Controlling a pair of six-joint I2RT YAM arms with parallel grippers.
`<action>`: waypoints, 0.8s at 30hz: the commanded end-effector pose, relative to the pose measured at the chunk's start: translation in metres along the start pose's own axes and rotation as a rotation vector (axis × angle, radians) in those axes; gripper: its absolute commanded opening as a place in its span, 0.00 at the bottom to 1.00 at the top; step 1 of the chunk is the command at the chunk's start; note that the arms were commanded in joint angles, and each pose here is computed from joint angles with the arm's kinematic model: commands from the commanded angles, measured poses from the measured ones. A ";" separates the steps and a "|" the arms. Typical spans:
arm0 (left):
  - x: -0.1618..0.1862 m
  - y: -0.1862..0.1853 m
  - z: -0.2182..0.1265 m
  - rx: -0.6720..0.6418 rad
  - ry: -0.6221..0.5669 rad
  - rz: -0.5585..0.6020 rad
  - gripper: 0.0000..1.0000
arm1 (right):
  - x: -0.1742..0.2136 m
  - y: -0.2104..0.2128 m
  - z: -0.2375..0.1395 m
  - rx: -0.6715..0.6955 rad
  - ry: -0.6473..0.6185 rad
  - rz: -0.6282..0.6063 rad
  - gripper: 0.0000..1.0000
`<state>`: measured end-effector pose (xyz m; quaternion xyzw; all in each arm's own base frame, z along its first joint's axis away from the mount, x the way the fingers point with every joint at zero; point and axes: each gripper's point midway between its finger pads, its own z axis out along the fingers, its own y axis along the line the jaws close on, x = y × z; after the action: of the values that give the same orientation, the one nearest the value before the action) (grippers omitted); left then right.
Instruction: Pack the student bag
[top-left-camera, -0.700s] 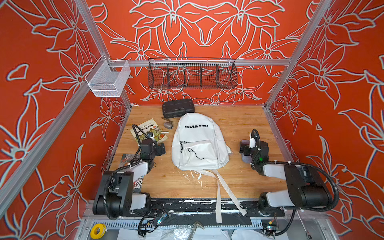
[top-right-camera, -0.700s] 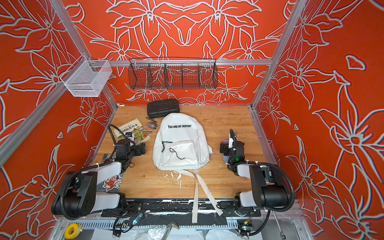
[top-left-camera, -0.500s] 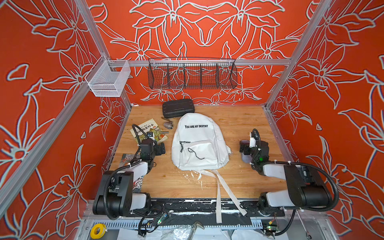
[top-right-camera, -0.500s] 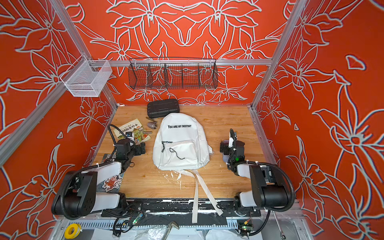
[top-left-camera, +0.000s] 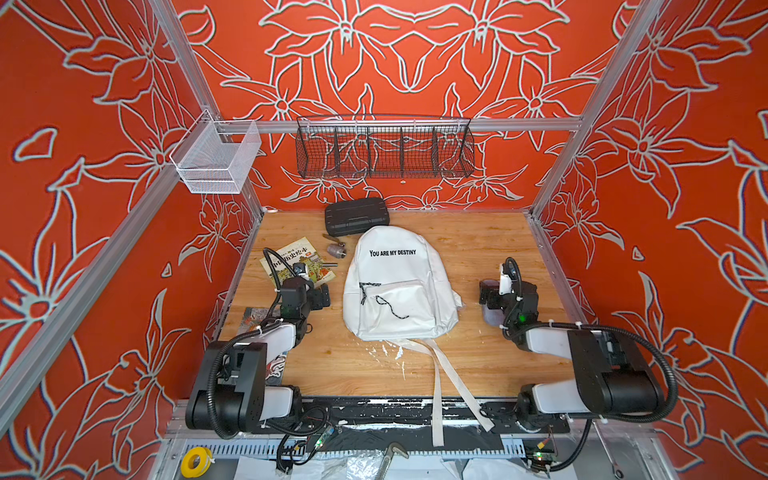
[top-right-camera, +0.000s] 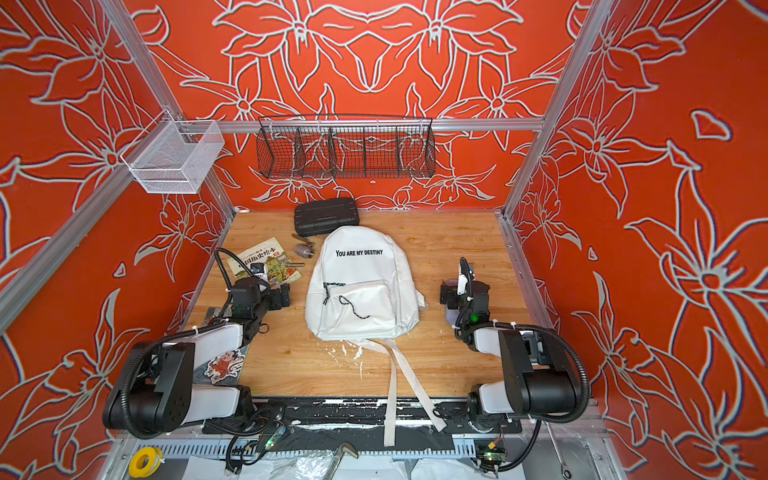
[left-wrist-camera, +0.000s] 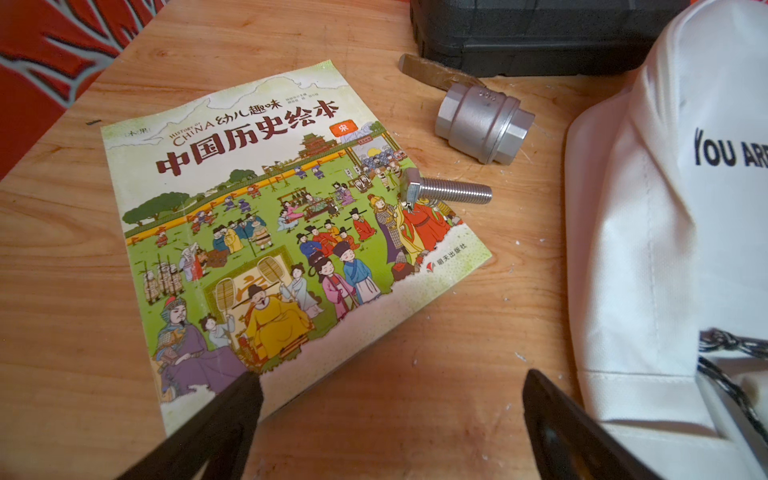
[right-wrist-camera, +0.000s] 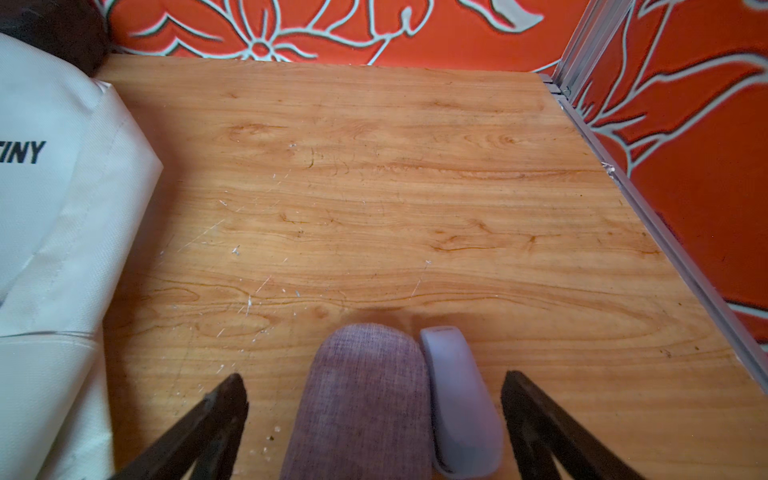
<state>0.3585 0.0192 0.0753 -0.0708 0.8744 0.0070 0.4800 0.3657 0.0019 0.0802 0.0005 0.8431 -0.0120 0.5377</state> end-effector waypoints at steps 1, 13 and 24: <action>-0.012 0.001 0.002 -0.007 -0.031 0.009 0.97 | -0.015 -0.002 0.003 0.004 -0.041 -0.017 0.97; -0.012 0.003 0.001 -0.022 -0.039 0.007 0.97 | -0.023 -0.004 -0.006 0.014 -0.090 -0.011 0.94; -0.065 0.004 -0.048 -0.058 0.013 -0.227 0.97 | -0.105 0.104 -0.047 -0.475 -0.123 -0.230 0.76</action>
<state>0.3672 0.0384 0.1599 -0.1500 0.8468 0.0232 0.5097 0.3801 0.0555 0.1918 -0.1110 0.7880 0.0629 0.6023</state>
